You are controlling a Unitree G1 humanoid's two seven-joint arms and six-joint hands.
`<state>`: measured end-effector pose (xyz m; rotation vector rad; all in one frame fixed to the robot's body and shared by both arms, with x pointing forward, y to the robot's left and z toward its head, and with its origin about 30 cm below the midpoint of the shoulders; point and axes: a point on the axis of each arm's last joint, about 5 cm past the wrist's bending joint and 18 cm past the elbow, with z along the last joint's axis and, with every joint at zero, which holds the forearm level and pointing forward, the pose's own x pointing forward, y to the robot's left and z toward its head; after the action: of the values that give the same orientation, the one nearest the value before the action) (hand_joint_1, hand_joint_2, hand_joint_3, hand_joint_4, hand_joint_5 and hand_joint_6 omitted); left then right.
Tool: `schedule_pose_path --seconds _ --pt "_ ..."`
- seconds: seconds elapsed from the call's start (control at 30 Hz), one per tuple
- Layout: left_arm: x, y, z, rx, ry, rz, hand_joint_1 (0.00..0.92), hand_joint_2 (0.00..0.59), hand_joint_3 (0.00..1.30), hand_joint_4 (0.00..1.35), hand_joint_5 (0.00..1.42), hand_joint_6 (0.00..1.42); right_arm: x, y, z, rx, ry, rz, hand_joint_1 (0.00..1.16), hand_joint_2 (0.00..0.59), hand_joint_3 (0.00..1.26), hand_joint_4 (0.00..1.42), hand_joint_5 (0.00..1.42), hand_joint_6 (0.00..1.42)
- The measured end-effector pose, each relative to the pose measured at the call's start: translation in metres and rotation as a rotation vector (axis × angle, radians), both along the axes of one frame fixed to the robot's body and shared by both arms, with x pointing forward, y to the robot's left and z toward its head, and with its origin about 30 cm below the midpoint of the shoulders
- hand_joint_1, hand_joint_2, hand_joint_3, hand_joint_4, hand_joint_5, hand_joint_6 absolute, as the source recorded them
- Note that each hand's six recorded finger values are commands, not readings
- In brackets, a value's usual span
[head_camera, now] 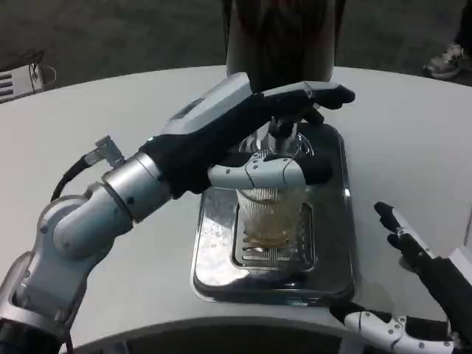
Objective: Grasp the cup under the faucet to collect the drink, then remove the cup.
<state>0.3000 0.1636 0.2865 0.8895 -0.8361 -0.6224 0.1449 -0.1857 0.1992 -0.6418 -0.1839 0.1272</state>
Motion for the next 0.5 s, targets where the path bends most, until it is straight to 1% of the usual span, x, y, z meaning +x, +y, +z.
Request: schedule_pose_path --seconds 0.1,0.13,0.23,0.33,0.4,0.5 --pt "0.0 0.0 0.0 0.001 0.0 0.0 0.049 0.078 0.24 0.21 0.29 0.27 0.008 0.001 -0.0034 0.018 -0.011 -0.014 0.73 0.233 0.0 0.0 0.0 0.0" --pt "0.0 0.001 0.0 0.003 -0.001 0.001 0.049 0.078 0.24 0.21 0.29 0.27 0.011 0.0012 -0.004 0.026 -0.015 -0.023 0.73 0.222 0.0 0.0 0.0 0.0" --pt "0.0 0.002 0.001 0.008 -0.002 0.005 0.049 0.078 0.24 0.21 0.29 0.27 0.022 0.0014 -0.0046 0.053 -0.036 -0.049 0.74 0.219 0.0 0.0 0.0 0.0" --pt "0.0 0.003 0.001 0.012 -0.004 0.006 0.049 0.078 0.24 0.21 0.29 0.27 0.031 0.003 -0.0036 0.062 -0.055 -0.052 0.74 0.218 0.0 0.0 0.0 0.0" --pt "0.0 0.004 0.002 0.018 -0.005 0.007 0.049 0.078 0.24 0.21 0.29 0.27 0.042 0.0055 -0.0024 0.081 -0.072 -0.056 0.74 0.218 0.0 0.0 0.0 0.0" --pt "0.0 0.004 0.002 0.019 -0.007 0.007 0.046 0.078 0.24 0.21 0.29 0.27 0.05 0.0086 -0.0009 0.089 -0.084 -0.048 0.74 0.218 0.0 0.0 0.0 0.0"
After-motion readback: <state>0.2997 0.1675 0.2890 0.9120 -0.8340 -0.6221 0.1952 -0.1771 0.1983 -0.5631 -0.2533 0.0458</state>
